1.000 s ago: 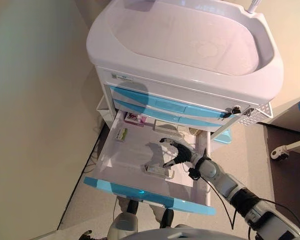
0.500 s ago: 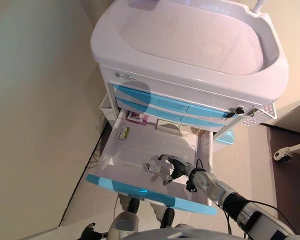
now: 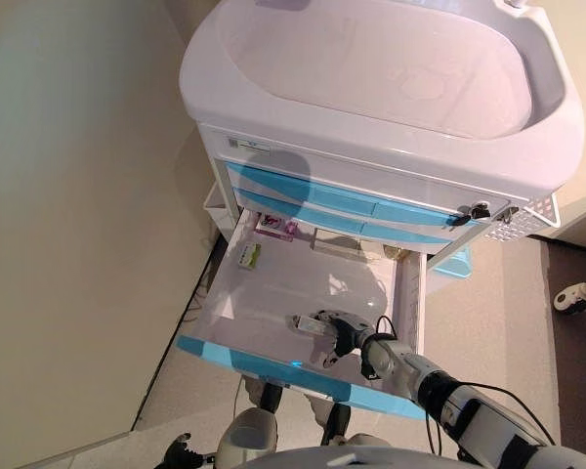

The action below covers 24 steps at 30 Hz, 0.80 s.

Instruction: Open the drawer and pick up the medicine

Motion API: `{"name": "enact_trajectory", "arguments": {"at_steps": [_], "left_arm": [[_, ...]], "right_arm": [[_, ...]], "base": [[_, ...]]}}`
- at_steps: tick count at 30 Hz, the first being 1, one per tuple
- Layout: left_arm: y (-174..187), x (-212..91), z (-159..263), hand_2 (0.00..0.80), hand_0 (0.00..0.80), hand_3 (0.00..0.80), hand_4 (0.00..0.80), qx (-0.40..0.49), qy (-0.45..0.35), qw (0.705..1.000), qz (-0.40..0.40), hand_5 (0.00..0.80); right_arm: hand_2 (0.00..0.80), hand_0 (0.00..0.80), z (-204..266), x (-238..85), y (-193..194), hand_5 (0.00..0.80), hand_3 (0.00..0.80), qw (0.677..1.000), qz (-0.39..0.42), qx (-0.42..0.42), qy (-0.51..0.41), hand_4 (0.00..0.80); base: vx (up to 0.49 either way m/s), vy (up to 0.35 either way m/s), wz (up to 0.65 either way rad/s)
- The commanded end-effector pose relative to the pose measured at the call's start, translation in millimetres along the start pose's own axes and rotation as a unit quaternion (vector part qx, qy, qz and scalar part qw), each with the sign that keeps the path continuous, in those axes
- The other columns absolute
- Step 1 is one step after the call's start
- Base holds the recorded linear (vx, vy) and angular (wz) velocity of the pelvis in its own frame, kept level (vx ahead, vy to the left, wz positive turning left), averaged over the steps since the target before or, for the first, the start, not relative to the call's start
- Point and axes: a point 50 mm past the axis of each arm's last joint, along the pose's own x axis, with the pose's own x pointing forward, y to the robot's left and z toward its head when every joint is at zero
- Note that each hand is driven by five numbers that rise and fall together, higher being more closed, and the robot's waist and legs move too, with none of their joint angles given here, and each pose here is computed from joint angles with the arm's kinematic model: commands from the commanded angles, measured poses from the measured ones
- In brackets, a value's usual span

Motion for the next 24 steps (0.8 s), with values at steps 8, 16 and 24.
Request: {"name": "enact_trajectory", "arguments": {"at_steps": [8, 16, 24], "left_arm": [[-12, 2, 14, 0.0, 0.0, 0.0, 0.0, 0.006, -0.014, 1.0, -0.001, 0.0], [-16, 3, 27, 0.0, 0.0, 0.0, 0.0, 0.003, -0.039, 0.999, -0.001, 0.0], [-17, 4, 31, 0.0, 0.0, 0.0, 0.0, 0.007, -0.039, 0.999, -0.002, 0.0]], "right_arm": [[0.0, 0.0, 4, 8, -25, 0.0, 0.0, 0.998, -0.062, -0.006, 0.004, 0.0], [0.0, 0.0, -3, 12, -34, 0.0, 0.0, 0.996, -0.08, -0.015, 0.032, 0.0], [0.577, 0.577, -11, 12, -25, 0.577, 0.577, 0.992, -0.054, -0.101, 0.055, 0.577]], "base": [[0.0, 0.002, 0.0], [0.0, 0.0, 0.0], [0.005, -0.001, 0.05]]}}
